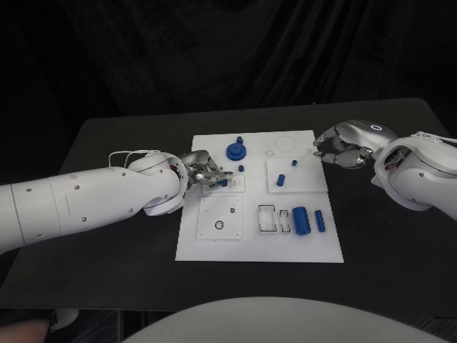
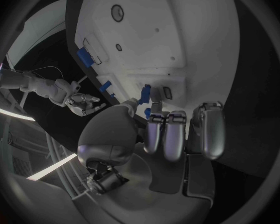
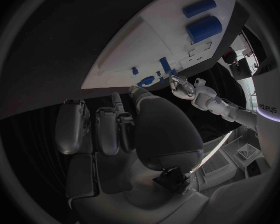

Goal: Assemble the parts on the task board

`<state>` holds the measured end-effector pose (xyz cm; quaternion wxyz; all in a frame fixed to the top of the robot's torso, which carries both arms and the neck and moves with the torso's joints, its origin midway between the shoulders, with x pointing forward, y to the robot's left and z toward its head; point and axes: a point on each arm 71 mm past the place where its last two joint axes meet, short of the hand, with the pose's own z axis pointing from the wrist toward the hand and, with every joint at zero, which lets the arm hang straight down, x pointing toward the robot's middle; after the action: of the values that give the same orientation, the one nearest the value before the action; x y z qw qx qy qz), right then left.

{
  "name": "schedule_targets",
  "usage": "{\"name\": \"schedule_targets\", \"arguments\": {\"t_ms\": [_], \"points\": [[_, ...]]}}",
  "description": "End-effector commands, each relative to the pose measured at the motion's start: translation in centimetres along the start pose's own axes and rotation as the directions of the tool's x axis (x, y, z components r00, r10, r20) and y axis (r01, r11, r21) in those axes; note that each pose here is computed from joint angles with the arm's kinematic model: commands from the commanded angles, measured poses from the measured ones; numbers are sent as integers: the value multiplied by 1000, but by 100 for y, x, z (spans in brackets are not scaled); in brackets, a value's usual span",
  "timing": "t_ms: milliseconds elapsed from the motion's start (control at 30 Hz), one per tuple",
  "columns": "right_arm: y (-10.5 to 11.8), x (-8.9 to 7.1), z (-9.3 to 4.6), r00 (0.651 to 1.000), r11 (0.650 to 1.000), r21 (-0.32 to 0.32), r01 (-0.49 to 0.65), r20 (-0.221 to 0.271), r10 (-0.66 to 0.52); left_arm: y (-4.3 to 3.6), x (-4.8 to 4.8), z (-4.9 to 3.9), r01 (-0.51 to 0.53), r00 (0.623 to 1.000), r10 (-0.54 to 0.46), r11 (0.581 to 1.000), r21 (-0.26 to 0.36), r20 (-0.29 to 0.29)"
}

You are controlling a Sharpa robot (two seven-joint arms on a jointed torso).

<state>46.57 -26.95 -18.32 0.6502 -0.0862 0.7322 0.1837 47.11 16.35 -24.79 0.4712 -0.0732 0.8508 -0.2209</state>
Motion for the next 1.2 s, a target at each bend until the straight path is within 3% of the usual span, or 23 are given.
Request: {"name": "schedule_targets", "arguments": {"t_ms": [33, 1200], "points": [[-11, 18, -4, 1000, 1000, 17, 2, -9, -2, 20, 63, -2, -7, 999, 6, 1000, -8, -39], [-17, 35, -2, 1000, 1000, 27, 4, -21, -3, 6, 53, -5, -5, 999, 7, 999, 51, -41]]}}
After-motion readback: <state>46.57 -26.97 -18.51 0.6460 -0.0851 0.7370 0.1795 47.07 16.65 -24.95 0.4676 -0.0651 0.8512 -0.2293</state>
